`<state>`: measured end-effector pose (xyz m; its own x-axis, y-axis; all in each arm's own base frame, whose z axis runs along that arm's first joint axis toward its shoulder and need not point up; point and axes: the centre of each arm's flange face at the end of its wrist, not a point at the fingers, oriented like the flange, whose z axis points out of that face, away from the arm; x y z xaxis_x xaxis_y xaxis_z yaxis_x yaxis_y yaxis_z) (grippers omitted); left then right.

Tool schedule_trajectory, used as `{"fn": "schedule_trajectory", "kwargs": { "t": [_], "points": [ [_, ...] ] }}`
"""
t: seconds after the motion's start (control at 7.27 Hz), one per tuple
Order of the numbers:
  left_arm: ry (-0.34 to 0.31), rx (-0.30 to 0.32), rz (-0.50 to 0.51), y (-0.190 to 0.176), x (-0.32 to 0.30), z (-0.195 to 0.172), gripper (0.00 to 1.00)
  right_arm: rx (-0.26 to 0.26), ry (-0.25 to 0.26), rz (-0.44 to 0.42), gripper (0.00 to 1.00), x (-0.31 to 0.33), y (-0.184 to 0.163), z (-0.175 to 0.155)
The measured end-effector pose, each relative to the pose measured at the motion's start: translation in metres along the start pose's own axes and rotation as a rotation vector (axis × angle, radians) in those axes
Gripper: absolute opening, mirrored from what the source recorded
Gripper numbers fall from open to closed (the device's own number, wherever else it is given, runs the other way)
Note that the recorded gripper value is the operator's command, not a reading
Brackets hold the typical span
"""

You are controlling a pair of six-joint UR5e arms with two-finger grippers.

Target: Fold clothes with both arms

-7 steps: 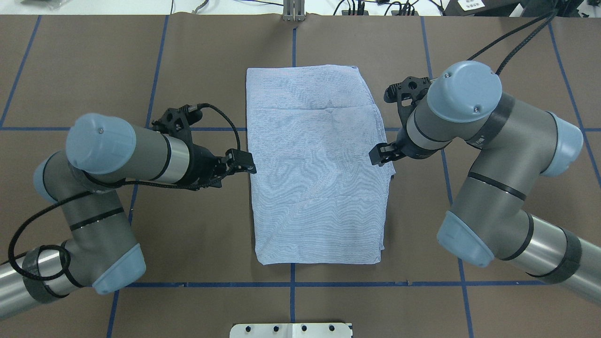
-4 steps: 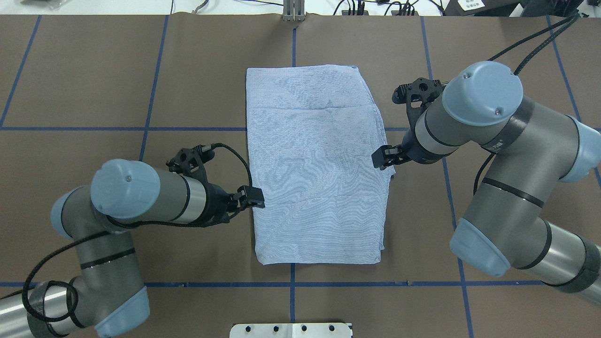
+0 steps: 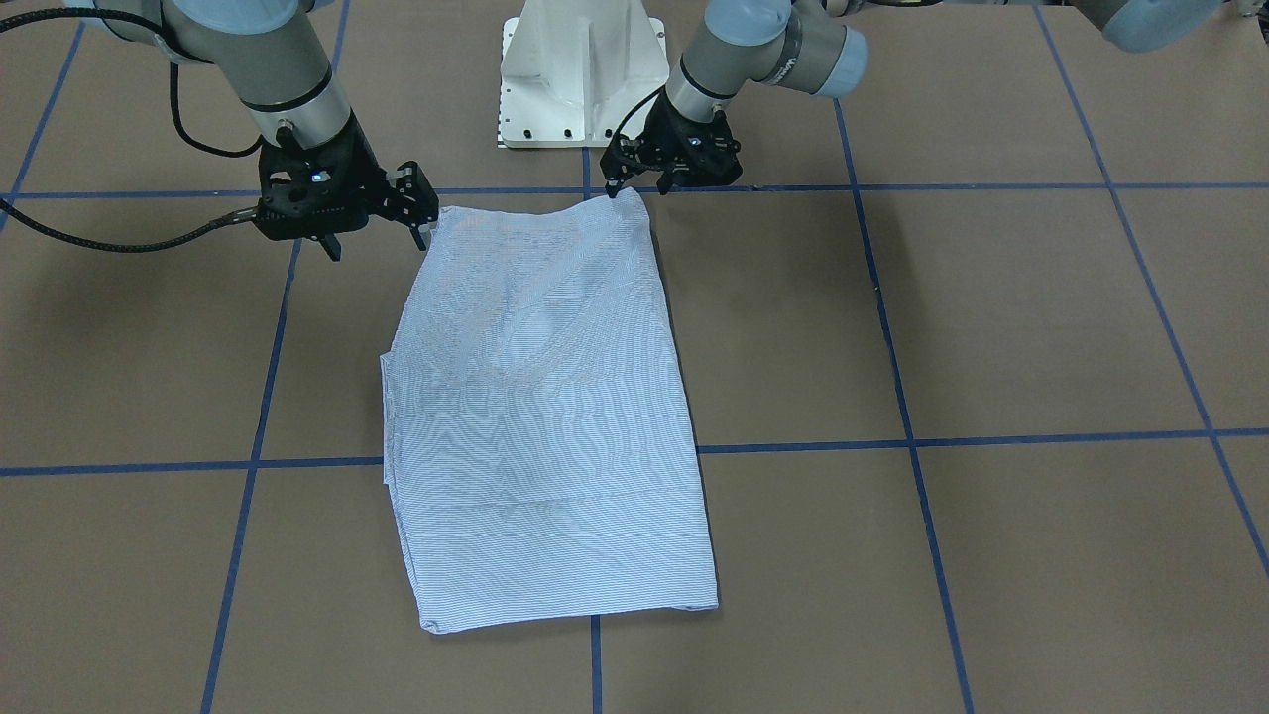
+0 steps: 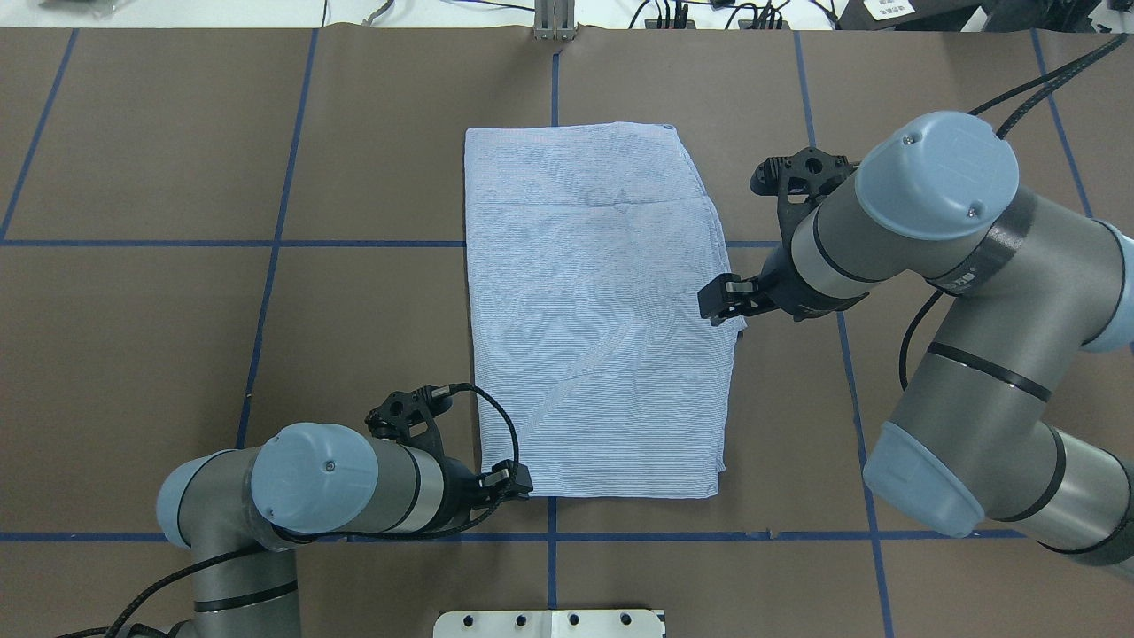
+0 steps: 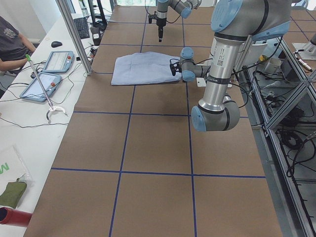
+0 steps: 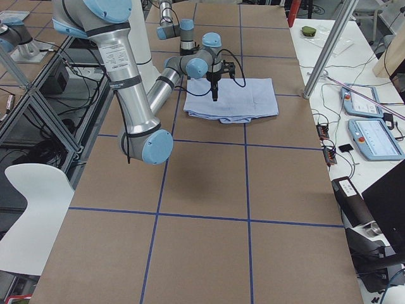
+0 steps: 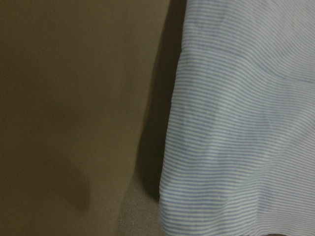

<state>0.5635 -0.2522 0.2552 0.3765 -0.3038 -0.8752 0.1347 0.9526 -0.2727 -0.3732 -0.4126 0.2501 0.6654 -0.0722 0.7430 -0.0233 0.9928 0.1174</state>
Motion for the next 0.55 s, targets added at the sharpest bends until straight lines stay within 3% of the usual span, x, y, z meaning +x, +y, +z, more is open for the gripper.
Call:
{"fn": "schedule_trajectory", "kwargs": {
  "t": [0.55],
  "points": [
    [0.011, 0.019, -0.009, -0.011, 0.009, -0.007, 0.72, 0.000, 0.000, 0.000, 1.00, 0.000, 0.000, 0.000]
  ]
}}
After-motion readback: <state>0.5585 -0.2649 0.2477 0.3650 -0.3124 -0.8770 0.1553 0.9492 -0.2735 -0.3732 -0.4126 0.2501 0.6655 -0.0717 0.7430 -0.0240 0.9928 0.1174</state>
